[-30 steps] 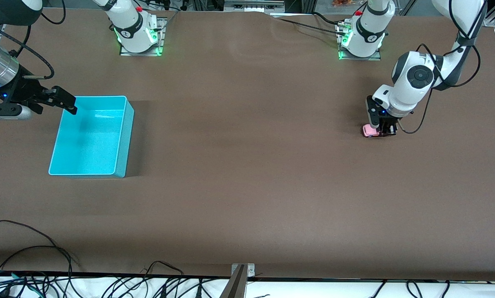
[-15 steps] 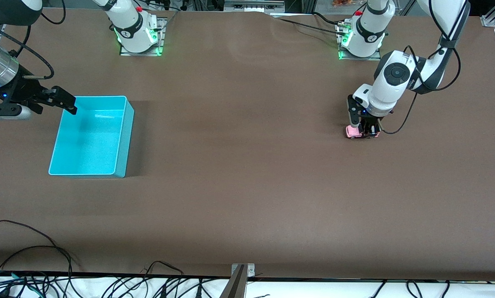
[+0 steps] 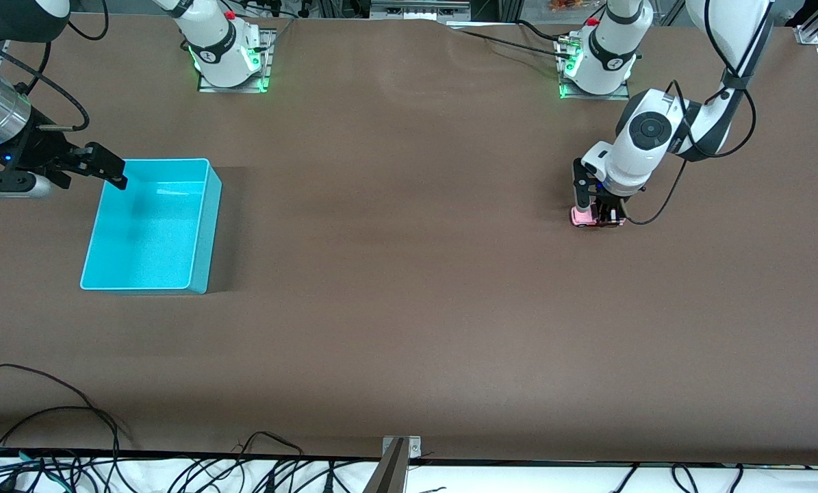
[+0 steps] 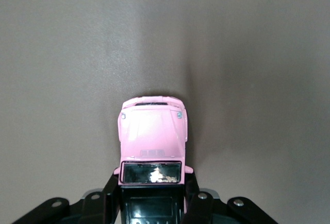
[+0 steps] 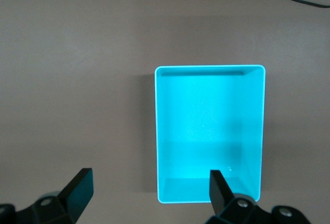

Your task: Wind and store pink jeep toy

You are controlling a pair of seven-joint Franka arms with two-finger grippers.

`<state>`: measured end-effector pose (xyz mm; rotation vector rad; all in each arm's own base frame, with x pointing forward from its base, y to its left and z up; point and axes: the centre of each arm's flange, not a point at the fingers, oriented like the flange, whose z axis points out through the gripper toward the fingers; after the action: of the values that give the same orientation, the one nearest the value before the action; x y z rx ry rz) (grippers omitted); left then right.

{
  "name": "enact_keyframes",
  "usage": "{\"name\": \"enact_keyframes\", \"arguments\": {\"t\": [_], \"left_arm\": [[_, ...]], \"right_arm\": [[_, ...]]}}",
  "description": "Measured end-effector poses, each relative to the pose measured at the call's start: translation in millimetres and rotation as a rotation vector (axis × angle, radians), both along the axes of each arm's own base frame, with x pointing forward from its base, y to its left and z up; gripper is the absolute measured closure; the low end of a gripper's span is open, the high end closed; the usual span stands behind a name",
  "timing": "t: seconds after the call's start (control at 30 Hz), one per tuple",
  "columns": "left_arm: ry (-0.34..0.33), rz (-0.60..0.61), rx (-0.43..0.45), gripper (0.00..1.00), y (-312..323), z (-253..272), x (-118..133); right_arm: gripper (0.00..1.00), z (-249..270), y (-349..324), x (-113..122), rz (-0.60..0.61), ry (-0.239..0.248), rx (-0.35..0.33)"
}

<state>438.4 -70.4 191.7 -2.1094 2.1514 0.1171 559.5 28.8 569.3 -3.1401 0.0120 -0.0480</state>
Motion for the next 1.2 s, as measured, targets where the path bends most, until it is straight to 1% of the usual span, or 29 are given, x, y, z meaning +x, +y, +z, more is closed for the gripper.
{"name": "enact_keyframes", "arguments": {"t": [0.1, 0.5, 1.2], "left_arm": [[0.002, -0.009, 0.008, 0.49, 0.6, -0.3, 0.8], [0.01, 0.015, 0.019, 0.49, 14.7, -0.8, 4.1], [0.016, 0.144, 0.063, 0.49, 97.5, -2.7, 7.0]], "right_arm": [[0.0, 0.0, 0.0, 0.0, 0.0, 0.0, 0.0], [0.0, 0.0, 0.0, 0.0, 0.0, 0.0, 0.0], [0.0, 0.0, 0.0, 0.0, 0.0, 0.0, 0.0]]}}
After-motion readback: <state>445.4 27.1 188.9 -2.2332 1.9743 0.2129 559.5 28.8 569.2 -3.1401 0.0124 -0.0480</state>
